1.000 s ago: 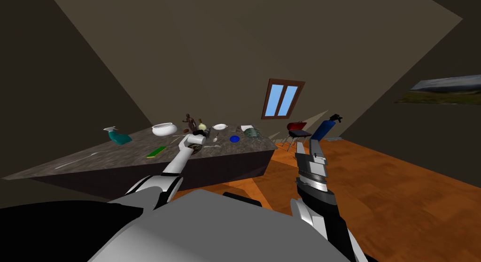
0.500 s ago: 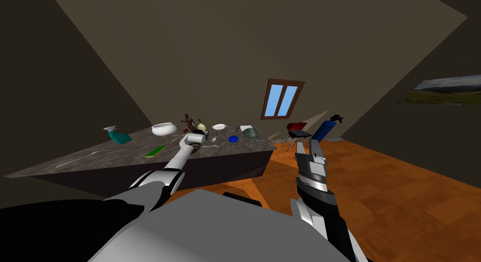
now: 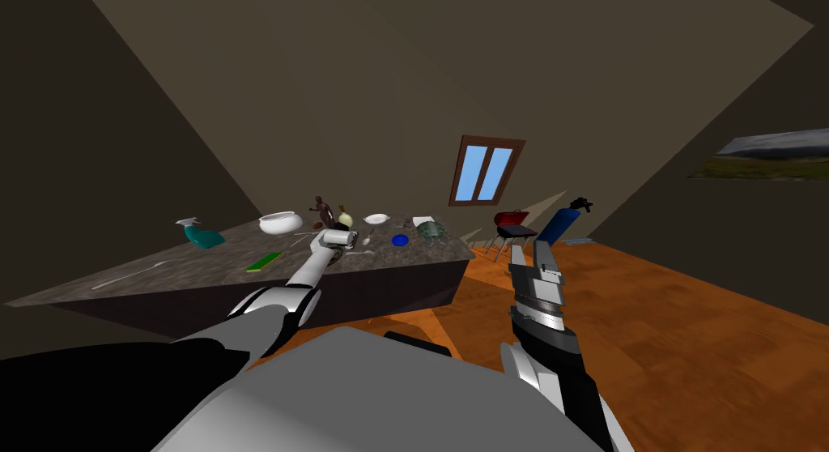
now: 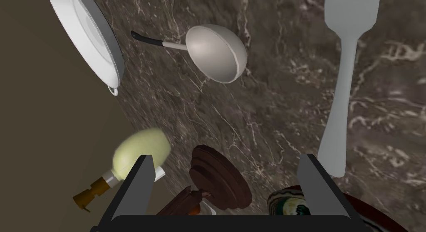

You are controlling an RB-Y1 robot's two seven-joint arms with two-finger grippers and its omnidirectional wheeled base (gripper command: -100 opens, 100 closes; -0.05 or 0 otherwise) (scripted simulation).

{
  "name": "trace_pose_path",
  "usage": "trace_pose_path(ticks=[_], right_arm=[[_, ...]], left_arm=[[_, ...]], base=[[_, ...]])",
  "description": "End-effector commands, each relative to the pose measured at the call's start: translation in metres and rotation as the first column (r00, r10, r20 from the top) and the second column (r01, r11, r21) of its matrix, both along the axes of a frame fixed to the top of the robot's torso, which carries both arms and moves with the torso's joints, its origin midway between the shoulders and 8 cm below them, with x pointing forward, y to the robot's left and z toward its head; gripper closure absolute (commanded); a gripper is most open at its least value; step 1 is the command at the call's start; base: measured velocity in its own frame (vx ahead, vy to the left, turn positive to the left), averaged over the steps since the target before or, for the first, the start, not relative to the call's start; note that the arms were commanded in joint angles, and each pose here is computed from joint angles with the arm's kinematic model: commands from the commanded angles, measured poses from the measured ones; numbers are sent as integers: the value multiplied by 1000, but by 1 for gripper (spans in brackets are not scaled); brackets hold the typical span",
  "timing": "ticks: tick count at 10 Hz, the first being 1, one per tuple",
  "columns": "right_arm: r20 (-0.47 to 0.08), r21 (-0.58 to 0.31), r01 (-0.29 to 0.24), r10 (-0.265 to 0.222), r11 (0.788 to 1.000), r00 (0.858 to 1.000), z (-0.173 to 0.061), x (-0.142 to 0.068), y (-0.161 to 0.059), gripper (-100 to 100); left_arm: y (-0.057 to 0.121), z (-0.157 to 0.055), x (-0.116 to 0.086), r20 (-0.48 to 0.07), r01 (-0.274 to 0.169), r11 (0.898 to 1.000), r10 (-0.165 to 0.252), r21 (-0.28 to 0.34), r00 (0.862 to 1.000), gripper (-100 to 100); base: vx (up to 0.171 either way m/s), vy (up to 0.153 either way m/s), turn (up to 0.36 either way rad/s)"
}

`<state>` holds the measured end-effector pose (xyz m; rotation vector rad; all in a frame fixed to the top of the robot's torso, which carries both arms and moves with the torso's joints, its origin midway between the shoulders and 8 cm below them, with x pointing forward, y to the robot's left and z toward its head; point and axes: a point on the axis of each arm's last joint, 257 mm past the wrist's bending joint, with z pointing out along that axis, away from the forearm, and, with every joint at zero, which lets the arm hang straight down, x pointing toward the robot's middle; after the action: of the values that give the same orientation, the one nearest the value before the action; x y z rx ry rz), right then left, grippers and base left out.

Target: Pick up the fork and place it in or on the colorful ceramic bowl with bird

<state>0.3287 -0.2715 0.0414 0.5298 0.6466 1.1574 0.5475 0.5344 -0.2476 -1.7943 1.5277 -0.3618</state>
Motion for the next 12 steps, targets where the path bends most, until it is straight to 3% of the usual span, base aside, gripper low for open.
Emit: trace_pose_path(ticks=[1, 2, 3, 4, 7, 8, 10, 11, 12], right_arm=[[0, 0, 0, 0, 1000, 1000, 0, 0, 0, 0], [0, 0, 0, 0, 1000, 1000, 0, 0, 0, 0], [0, 0, 0, 0, 1000, 1000, 0, 0, 0, 0], [0, 0, 0, 0, 1000, 1000, 0, 0, 0, 0], [0, 0, 0, 0, 1000, 1000, 0, 0, 0, 0], [0, 0, 0, 0, 1000, 1000, 0, 0, 0, 0], [0, 0, 0, 0, 1000, 1000, 0, 0, 0, 0], [0, 0, 0, 0, 1000, 1000, 0, 0, 0, 0], [0, 0, 0, 0, 1000, 1000, 0, 0, 0, 0]], left_arm=[[5, -14, -11, -68, -21, 999, 20, -26, 997, -100], [5, -17, -14, -80, -25, 999, 23, -30, 997, -100], [8, -27, -22, -132, -42, 998, 35, -50, 991, -100], [8, -29, -24, -137, -44, 998, 37, -52, 990, -100], [11, -47, -42, -236, -78, 993, 55, -90, 970, -100], [11, -47, -42, -236, -78, 993, 55, -90, 970, -100], [11, -58, -57, -307, -104, 988, 63, -118, 950, -100], [11, -59, -58, -310, -106, 987, 64, -119, 948, -100], [11, -63, -64, -337, -116, 985, 66, -130, 939, -100]], base=[[16, -36, 5], [17, -35, 3], [33, -41, 7], [25, -36, 6], [18, -31, 2], [18, -27, 6], [31, -32, 1], [33, -21, 0], [33, -19, -3]])
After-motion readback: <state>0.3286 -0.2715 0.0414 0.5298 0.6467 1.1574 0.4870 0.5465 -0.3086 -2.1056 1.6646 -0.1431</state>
